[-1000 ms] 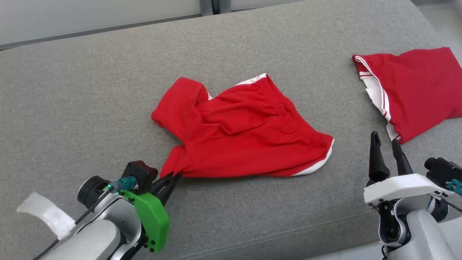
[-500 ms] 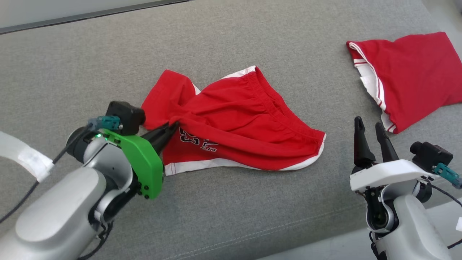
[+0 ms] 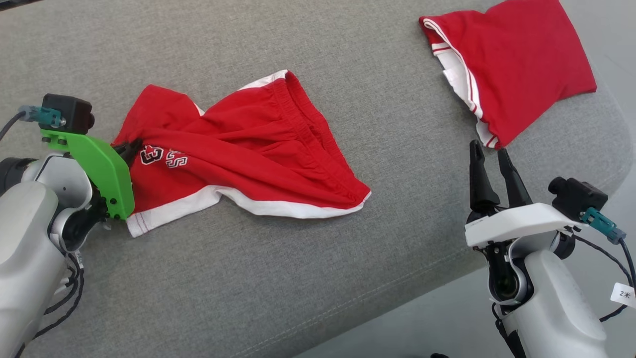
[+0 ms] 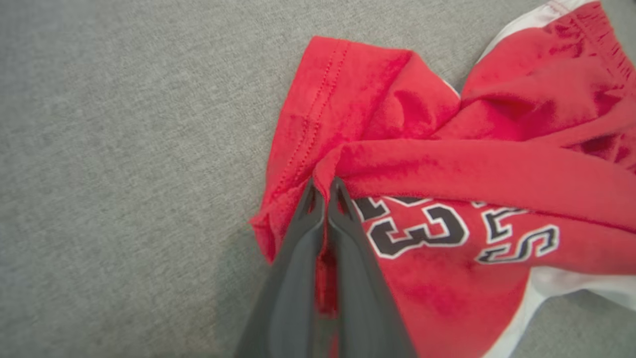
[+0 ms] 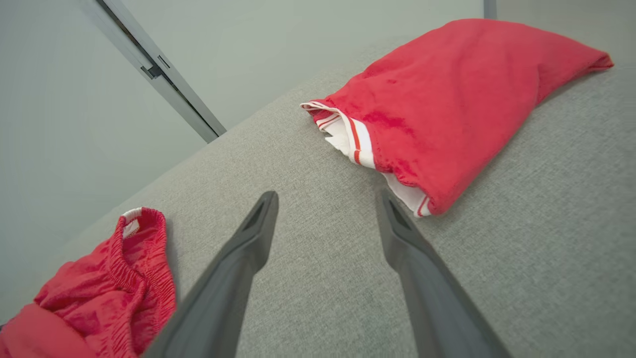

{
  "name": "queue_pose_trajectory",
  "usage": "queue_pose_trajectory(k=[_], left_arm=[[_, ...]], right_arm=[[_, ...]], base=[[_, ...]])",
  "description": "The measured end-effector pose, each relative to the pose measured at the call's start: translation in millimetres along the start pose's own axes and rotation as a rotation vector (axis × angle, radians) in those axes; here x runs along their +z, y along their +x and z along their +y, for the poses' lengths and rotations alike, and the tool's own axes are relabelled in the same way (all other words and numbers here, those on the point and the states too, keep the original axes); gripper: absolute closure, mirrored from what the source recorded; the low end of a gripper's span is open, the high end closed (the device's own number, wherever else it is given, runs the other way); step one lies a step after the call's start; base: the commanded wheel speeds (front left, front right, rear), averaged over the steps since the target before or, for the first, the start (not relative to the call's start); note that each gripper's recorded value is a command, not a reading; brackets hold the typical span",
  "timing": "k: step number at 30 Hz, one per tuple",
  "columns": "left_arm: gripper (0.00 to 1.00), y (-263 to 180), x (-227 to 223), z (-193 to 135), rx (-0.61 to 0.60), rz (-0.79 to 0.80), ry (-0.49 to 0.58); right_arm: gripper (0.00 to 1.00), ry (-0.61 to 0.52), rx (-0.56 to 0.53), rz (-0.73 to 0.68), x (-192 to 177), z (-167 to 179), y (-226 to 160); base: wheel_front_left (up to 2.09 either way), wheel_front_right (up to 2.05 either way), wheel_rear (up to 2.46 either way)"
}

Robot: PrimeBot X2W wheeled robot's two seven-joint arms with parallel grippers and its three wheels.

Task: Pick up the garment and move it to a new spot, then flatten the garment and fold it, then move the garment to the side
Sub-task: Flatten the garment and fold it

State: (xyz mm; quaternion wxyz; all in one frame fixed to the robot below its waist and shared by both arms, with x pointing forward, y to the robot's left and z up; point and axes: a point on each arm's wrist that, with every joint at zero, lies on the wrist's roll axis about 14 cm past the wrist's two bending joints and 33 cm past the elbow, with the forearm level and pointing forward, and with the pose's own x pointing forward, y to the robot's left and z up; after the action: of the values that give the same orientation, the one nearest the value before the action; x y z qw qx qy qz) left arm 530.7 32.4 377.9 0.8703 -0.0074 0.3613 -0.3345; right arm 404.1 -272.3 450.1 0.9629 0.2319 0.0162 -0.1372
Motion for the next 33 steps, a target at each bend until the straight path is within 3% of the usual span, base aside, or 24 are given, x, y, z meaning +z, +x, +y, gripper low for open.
queue_pose_trajectory(k=[1,2,3,10,19,24,33], left_arm=[[0.53,4.5,-1.9,-0.5,-0.006,0.0,-0.016],[0.09,8.8,-3.5,-1.5,-0.012,-0.004,-0.029],[0.0,12.4,-4.1,-2.7,-0.017,-0.011,-0.044],[0.0,5.5,5.2,2.8,-0.009,-0.066,-0.092],[0.0,-48.8,26.4,17.8,0.062,-0.179,-0.054],[0.0,-93.8,50.2,16.2,0.121,-0.408,-0.065],[0.0,-164.8,27.4,8.5,0.328,-0.663,-0.113]], right_arm=[[0.0,-0.004,-0.011,0.003,-0.8,-3.9,-1.0],[0.0,-0.006,-0.021,0.005,-1.6,-7.4,-1.8],[0.0,-0.009,-0.032,0.009,-2.9,-11.0,-2.6],[0.0,-0.011,-0.023,0.013,-6.1,-7.7,-0.9],[0.0,-0.037,0.046,-0.015,3.1,14.7,-0.7],[0.0,-0.085,0.119,-0.043,18.0,38.3,-2.0],[0.0,-0.227,0.238,-0.091,43.4,76.1,-18.8]], base=[[0.0,0.0,0.0],[0.0,0.0,0.0],[0.0,0.0,0.0],[0.0,0.0,0.0],[0.0,0.0,0.0],[0.0,0.0,0.0],[0.0,0.0,0.0]])
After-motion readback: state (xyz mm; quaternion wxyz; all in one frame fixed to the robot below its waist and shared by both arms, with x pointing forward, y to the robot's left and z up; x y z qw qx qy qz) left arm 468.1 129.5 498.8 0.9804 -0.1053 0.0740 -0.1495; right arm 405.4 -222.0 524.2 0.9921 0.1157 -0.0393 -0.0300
